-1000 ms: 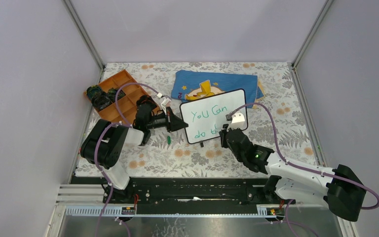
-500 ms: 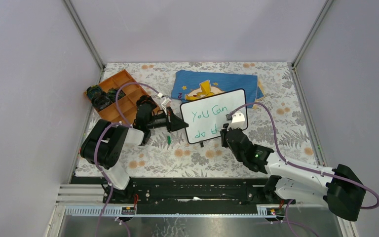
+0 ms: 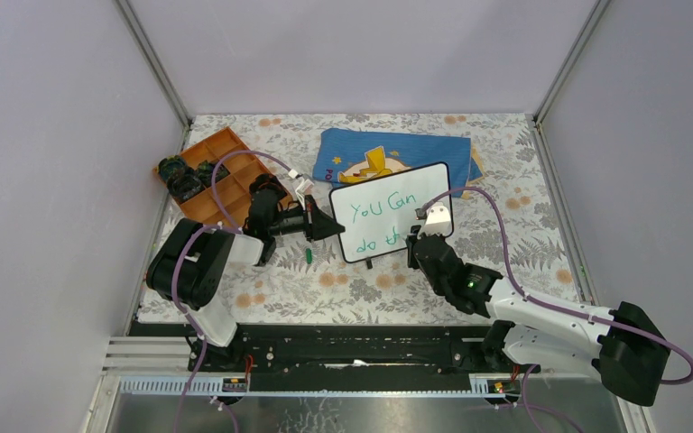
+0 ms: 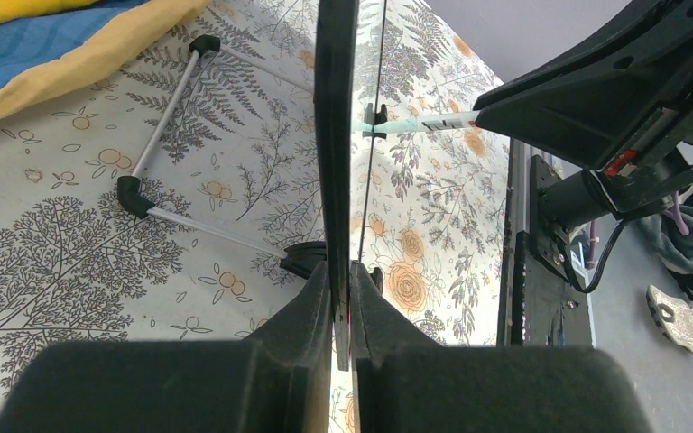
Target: Write a sentence on the whiteboard
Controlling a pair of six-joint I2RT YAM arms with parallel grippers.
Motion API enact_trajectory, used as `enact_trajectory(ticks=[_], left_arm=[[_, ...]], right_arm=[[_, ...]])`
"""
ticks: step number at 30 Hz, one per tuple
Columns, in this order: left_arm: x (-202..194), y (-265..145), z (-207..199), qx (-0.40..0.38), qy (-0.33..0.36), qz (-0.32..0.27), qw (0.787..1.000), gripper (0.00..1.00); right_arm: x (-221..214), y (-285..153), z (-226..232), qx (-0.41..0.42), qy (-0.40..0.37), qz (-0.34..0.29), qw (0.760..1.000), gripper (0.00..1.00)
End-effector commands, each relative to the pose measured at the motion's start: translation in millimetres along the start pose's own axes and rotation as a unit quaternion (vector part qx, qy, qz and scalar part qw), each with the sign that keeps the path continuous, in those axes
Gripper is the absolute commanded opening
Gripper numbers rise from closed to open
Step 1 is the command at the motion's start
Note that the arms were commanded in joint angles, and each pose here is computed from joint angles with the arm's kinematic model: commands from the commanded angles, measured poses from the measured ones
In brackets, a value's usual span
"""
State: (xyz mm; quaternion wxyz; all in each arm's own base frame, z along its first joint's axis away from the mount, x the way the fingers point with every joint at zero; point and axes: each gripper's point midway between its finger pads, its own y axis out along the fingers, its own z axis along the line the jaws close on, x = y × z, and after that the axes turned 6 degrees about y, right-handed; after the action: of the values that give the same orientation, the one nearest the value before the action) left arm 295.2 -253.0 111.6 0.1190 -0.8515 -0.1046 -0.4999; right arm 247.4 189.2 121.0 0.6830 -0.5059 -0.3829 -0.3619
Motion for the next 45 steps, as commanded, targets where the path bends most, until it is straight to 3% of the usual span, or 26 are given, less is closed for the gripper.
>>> enact_trajectory(ticks=[1, 26, 45], left_arm=[[-34, 0, -1, 0.004, -0.034, 0.048, 0.998, 0.0], [-35, 0, -1, 0.004, -0.033, 0.048, 0.998, 0.0], [-36, 0, -1, 0.004, -0.034, 0.049, 0.998, 0.0]], right_arm=[[13, 0, -1, -0.007, 0.008, -0.016, 1.0, 0.0], [-11, -3, -11, -0.011, 0.003, 0.016, 1.0, 0.0], [33, -12, -7, -0.004, 0.035, -0.054, 0.998, 0.0]])
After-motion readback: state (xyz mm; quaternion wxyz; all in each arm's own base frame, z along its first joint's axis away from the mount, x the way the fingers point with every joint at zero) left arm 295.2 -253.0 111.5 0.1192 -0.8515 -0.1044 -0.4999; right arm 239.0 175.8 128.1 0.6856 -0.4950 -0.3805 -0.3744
